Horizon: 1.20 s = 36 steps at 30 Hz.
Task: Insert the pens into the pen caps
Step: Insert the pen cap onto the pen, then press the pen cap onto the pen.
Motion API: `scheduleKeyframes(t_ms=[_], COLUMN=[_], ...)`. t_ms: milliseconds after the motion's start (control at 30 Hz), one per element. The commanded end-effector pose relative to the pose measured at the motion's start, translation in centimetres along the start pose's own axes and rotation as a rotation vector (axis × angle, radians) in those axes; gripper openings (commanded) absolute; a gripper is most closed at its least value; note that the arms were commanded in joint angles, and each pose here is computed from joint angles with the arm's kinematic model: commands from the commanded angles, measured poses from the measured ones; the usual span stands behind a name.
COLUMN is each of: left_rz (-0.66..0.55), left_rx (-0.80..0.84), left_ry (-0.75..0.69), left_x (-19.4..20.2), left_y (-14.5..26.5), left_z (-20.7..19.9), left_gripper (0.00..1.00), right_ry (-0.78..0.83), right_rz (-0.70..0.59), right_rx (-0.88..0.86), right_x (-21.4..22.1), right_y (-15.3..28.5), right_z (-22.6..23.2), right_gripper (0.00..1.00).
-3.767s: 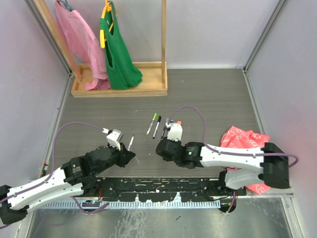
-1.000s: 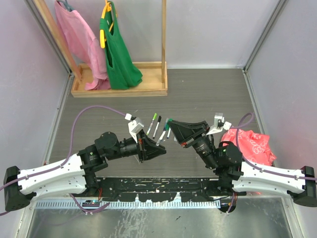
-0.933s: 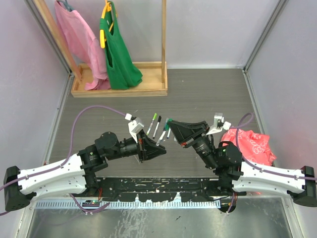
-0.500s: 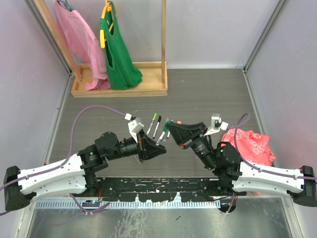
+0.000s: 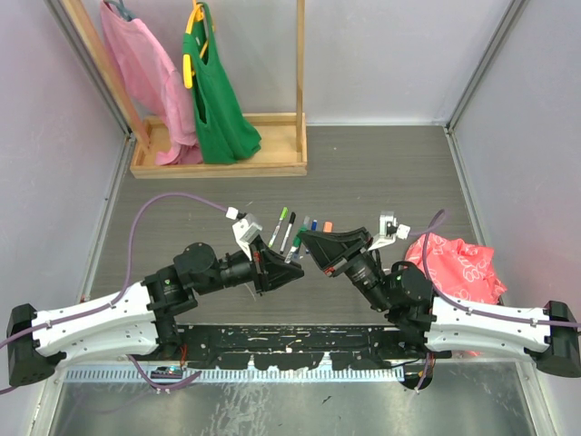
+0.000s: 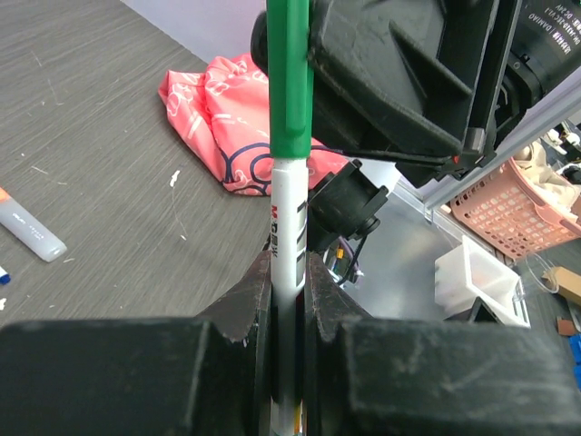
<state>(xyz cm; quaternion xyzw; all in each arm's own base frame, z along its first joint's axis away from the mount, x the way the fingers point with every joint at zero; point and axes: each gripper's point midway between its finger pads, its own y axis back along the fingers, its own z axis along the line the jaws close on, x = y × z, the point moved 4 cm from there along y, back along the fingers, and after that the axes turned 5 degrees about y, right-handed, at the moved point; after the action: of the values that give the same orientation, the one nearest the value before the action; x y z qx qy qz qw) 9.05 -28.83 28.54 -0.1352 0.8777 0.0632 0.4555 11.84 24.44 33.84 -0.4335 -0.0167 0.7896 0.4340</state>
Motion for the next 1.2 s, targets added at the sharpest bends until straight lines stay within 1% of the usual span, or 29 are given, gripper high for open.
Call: scheduleKeyframes(t_ms=[0,133,267,367,533,667,767,967,1167], left_rz=[-0.171,-0.175,-0.167,-0.153,-0.126,-0.099,-0.073,-0.025,-0.007], left_rx=[0.051,0.043,0.037,0.036,0.041,0.055,0.077,0.121,0.163], left_ry=[-0.040,-0.047,-0.048,-0.048,-0.044,-0.043,-0.044,-0.039,-0.043], left_x=[-3.8,-4.0,-4.0,-3.7,-3.2,-2.7,-2.4,-1.8,-1.8], left_y=[0.5,0.5,0.3,0.2,0.2,0.3,0.3,0.0,0.1], left_z=[-1.8,-1.8,-1.7,-1.7,-1.6,-1.7,-2.0,-2.6,-3.3], left_gripper=[0.00,0.00,0.00,0.00,0.00,0.00,0.00,0.00,0.00], right_ry=[-0.035,-0.030,-0.015,-0.003,0.038,0.060,0.085,0.131,0.160], right_rz=[0.024,0.054,0.069,0.057,0.038,0.020,0.033,0.077,0.100], right_rx=[-0.024,-0.032,-0.031,-0.014,0.022,0.025,0.032,0.015,0.047], right_x=[0.9,1.7,1.8,0.9,-1.0,-2.7,-3.4,-4.3,-4.4], right_y=[0.2,0.2,0.5,0.9,1.8,2.4,2.3,1.1,0.3], right_z=[0.2,0.1,0.0,-0.2,-0.5,-0.2,0.2,1.9,2.0], right_gripper=[0.01,0.09,0.21,0.31,0.44,0.48,0.51,0.64,0.66])
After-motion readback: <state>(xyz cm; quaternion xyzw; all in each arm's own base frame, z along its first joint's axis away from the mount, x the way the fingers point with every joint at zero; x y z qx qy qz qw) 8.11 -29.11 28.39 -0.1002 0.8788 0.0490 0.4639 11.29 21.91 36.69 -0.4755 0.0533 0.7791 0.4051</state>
